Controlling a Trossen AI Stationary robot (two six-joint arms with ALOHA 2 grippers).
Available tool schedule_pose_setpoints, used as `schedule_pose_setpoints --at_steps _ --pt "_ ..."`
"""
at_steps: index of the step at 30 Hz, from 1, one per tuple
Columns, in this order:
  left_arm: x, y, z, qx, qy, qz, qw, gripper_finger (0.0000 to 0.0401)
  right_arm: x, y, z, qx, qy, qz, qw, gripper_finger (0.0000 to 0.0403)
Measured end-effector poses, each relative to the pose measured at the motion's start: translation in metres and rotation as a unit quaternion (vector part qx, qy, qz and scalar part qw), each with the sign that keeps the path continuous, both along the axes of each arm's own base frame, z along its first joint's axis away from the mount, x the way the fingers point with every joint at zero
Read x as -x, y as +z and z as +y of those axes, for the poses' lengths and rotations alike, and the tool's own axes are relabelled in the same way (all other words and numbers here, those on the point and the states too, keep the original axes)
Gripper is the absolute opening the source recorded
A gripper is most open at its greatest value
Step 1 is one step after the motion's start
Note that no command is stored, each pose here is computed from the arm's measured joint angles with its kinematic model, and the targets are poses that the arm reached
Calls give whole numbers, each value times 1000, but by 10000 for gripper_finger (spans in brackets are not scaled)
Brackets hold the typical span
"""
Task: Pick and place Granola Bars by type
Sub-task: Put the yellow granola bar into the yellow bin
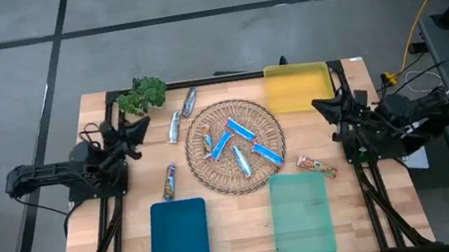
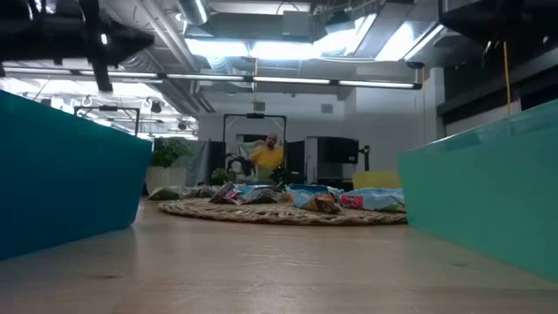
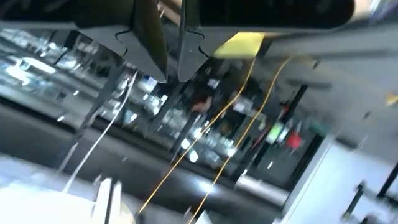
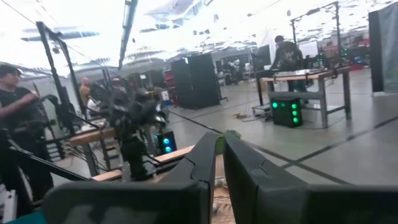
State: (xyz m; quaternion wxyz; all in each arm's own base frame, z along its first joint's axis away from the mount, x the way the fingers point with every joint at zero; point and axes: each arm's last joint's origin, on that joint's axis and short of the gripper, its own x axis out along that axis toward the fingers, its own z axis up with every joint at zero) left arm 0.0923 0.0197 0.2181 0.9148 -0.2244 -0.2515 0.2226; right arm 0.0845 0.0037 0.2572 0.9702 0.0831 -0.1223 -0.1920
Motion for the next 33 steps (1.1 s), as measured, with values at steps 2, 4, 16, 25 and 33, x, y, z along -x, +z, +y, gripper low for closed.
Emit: schedule_pose_setpoints --at_steps 2,4,16,25,33 --pt "3 12 0 -13 2 -7 1000 33 -3 7 0 3 -8 8 1000 35" --pt "5 25 0 -30 3 -13 999 33 -5 15 1 5 -18 12 1000 35" --pt "-22 119 2 -119 23 131 984 33 -14 62 2 18 -45 16 999 35" --pt "-66 174 16 -110 55 283 951 33 -22 71 4 33 -45 32 998 35" --pt "-87 182 43 -39 63 405 911 33 -26 66 5 27 -42 50 997 35"
